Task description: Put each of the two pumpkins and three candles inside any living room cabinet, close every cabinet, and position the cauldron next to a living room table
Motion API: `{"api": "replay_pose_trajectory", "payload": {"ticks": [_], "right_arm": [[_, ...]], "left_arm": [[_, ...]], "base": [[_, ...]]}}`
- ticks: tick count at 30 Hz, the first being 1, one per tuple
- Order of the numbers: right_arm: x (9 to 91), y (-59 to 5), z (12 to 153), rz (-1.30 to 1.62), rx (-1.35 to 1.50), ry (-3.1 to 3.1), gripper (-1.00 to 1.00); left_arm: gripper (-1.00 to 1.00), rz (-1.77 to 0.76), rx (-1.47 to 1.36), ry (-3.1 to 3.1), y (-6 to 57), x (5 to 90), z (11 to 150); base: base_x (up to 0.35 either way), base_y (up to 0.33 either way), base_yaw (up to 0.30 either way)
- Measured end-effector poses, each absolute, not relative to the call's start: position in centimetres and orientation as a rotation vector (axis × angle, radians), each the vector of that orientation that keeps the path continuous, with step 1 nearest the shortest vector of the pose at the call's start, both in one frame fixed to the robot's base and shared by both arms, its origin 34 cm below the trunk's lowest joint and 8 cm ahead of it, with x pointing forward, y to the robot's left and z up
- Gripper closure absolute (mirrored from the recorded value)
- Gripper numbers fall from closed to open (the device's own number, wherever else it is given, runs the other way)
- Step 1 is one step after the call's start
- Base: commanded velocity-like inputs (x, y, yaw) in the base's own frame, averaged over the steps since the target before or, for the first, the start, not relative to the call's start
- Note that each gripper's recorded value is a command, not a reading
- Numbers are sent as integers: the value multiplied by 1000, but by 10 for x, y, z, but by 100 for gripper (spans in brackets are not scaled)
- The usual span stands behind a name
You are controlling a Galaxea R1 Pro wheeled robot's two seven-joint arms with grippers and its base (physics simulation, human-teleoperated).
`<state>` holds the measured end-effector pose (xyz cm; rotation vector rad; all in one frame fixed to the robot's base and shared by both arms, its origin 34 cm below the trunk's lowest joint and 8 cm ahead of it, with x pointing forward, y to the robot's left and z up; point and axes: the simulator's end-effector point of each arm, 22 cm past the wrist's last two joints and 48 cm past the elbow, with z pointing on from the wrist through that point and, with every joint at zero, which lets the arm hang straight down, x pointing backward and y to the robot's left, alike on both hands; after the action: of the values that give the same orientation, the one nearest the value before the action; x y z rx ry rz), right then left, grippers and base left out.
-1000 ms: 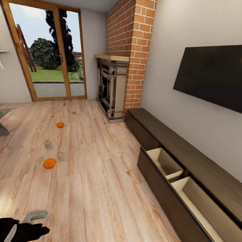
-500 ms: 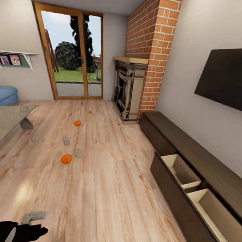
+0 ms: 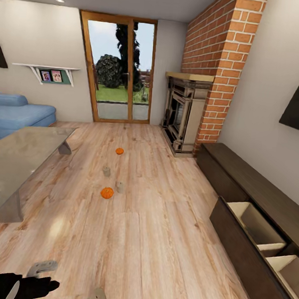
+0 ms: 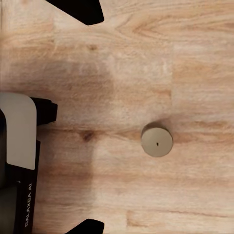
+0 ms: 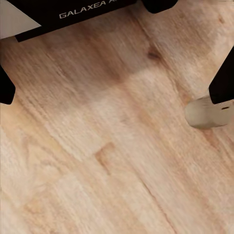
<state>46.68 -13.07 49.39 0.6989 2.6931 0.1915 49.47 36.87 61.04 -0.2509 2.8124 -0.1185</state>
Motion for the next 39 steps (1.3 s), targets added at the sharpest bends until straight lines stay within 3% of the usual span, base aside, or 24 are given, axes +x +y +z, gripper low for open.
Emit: {"api": "replay_pose_trajectory", "payload": {"ticks": [12,20,25,39], "right_arm": [[469,-131,494,197,697,2687,-100],[477,-136,498,183,708,2639,-100],[477,-136,498,182,708,2636,-100],[477,-140,497,176,710,2637,-100]], "left_arm": [[-100,-120,-248,2808,369,496,611],[-100,-119,-239,2795,368,499,611],[-100,-119,-237,2796,367,499,611],[-100,-119,-233,2794,367,500,612]], "base": [[-11,168,242],[54,276,-59],[2,53,-198],[0,142,-7]]}}
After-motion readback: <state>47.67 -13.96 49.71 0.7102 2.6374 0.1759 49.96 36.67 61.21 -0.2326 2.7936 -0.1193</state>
